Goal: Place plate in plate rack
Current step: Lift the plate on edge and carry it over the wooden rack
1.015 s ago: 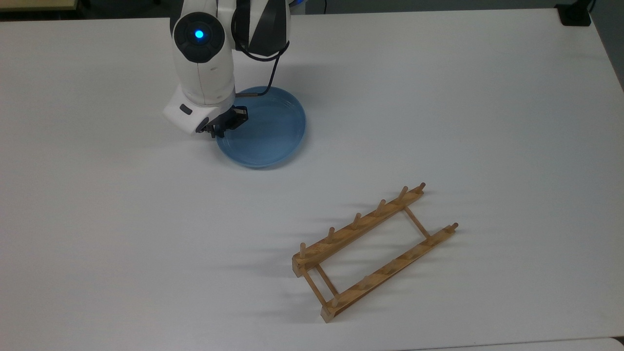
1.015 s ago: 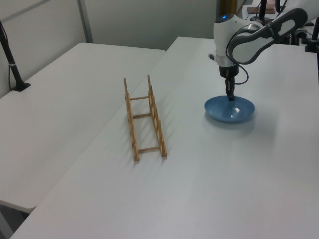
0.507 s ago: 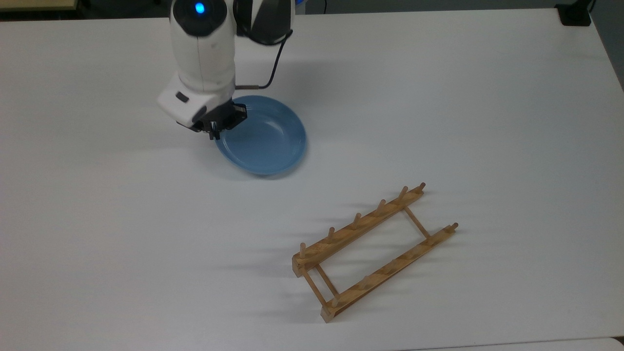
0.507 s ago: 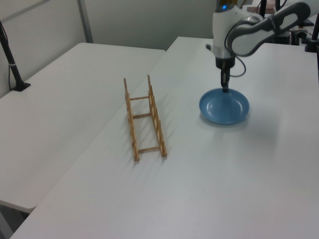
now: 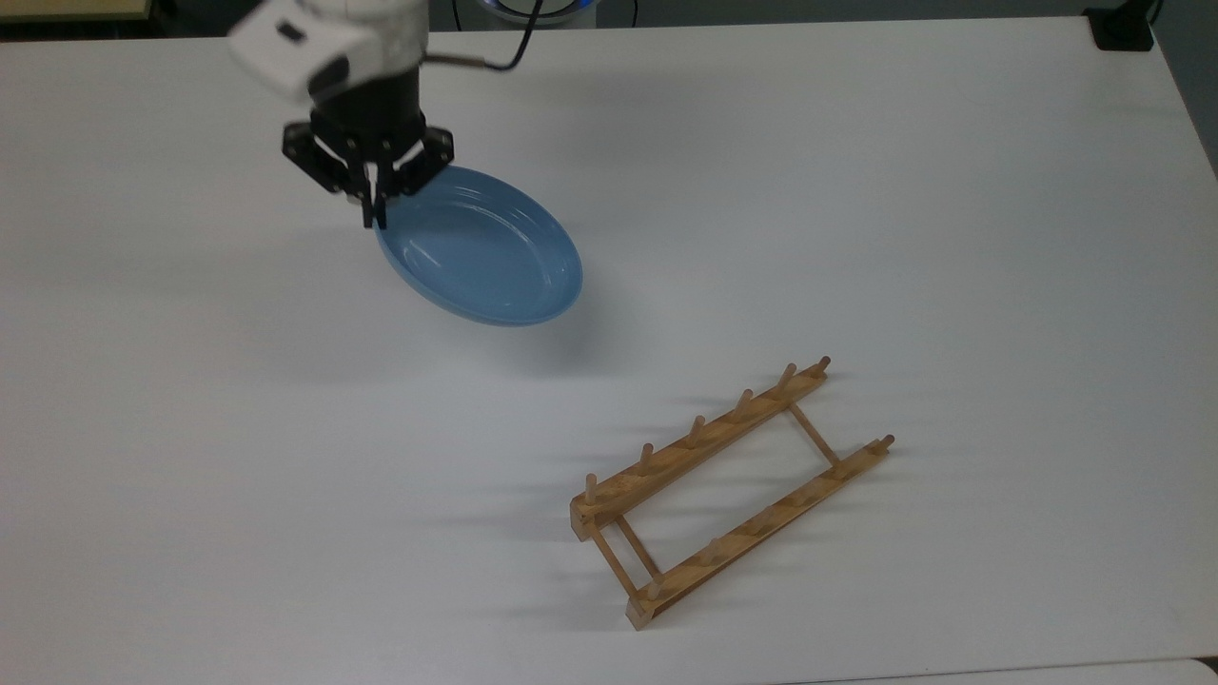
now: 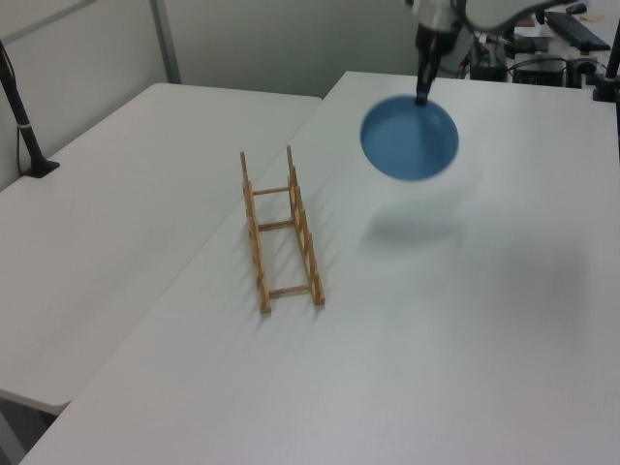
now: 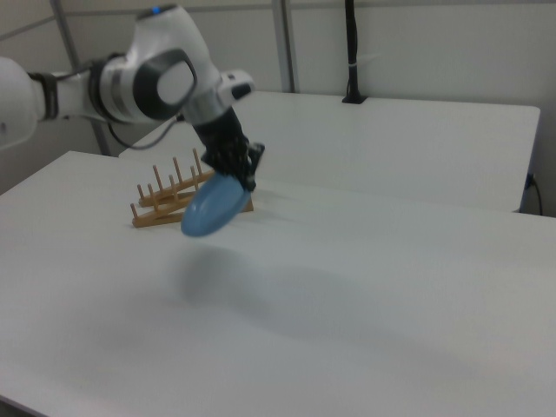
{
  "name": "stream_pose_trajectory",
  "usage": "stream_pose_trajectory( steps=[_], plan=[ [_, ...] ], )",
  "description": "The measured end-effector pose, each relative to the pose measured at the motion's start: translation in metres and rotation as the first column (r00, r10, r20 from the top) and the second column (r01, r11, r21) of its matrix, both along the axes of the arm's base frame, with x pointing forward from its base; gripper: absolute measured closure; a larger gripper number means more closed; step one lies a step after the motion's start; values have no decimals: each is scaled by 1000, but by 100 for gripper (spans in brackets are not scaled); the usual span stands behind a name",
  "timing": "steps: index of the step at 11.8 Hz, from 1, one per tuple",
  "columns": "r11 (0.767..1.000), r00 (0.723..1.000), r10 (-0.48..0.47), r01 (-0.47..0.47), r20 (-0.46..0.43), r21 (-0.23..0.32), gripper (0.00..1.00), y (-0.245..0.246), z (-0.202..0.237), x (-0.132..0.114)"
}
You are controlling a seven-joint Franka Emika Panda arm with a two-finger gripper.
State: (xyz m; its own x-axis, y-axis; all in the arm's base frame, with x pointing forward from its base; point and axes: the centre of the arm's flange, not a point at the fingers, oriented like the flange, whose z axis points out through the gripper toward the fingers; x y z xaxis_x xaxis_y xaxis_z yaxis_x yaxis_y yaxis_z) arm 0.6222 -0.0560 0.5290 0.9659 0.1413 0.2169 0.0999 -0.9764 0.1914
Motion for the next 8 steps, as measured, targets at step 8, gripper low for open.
stream_pose_trajectory(
  steps=[8],
  plan=[
    [936, 795, -252, 346, 552, -71, 95, 115, 92, 20]
  ],
)
